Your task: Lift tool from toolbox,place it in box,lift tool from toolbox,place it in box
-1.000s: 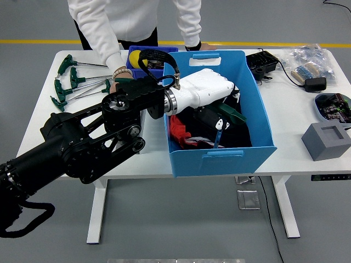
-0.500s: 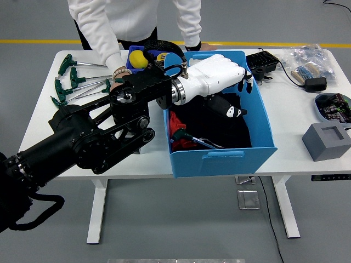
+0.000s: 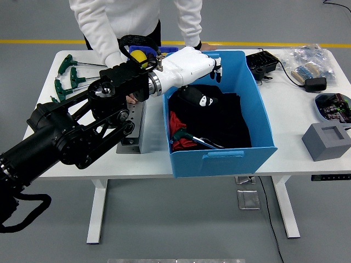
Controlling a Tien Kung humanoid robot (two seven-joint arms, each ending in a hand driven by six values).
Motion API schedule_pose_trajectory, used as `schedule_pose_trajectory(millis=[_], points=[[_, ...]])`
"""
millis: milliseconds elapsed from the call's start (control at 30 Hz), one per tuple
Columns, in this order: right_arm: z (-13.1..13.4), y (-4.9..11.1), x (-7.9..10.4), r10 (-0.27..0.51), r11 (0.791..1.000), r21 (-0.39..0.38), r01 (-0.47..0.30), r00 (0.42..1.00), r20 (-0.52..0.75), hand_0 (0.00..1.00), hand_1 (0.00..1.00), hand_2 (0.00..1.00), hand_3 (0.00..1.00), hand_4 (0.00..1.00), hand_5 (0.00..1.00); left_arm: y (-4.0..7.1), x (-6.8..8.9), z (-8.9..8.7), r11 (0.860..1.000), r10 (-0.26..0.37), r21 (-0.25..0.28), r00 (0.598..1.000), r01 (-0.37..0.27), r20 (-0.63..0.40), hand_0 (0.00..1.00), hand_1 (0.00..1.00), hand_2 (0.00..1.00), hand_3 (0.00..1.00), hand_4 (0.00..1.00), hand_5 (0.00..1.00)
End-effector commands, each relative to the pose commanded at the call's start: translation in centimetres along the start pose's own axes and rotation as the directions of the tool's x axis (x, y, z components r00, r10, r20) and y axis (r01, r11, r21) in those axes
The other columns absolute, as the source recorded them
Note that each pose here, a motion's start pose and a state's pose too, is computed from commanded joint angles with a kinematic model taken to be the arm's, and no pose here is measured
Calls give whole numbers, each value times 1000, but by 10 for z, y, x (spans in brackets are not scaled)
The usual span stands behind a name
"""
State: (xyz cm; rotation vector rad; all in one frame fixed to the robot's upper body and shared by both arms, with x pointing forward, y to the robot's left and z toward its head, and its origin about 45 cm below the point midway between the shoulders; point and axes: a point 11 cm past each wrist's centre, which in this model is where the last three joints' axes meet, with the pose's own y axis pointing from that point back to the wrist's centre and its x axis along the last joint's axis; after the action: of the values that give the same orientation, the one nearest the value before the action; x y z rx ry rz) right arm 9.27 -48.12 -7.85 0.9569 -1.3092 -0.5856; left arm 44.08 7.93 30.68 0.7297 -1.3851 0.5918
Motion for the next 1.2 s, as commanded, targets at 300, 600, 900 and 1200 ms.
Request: schedule_pose_trajectory(millis=[300, 600, 900, 1200], points=[[4, 0, -2, -4, 1000, -8, 4, 1000, 1, 625, 619, 682, 532, 785, 571, 15, -32, -48, 982, -112, 159, 993, 104, 45, 481, 537, 547, 592, 797, 496], [6, 0, -4, -6, 1000, -12, 6, 1000, -3, 626, 619, 681, 533, 785, 571, 21, -46, -72, 965, -142, 230, 989, 127, 51, 719, 714, 763, 610, 807, 508], [8, 0, -6, -8, 1000, -16, 8, 1000, -8, 624, 619, 681, 533, 784, 570, 22, -47, -79, 963, -114, 251, 992, 98, 50, 731, 749, 789, 617, 812, 502], [6, 0, -5, -8, 1000, -12, 8, 1000, -12, 626, 619, 681, 532, 783, 570, 25, -61, -100, 933, -183, 322, 982, 161, 40, 883, 896, 896, 634, 828, 532]])
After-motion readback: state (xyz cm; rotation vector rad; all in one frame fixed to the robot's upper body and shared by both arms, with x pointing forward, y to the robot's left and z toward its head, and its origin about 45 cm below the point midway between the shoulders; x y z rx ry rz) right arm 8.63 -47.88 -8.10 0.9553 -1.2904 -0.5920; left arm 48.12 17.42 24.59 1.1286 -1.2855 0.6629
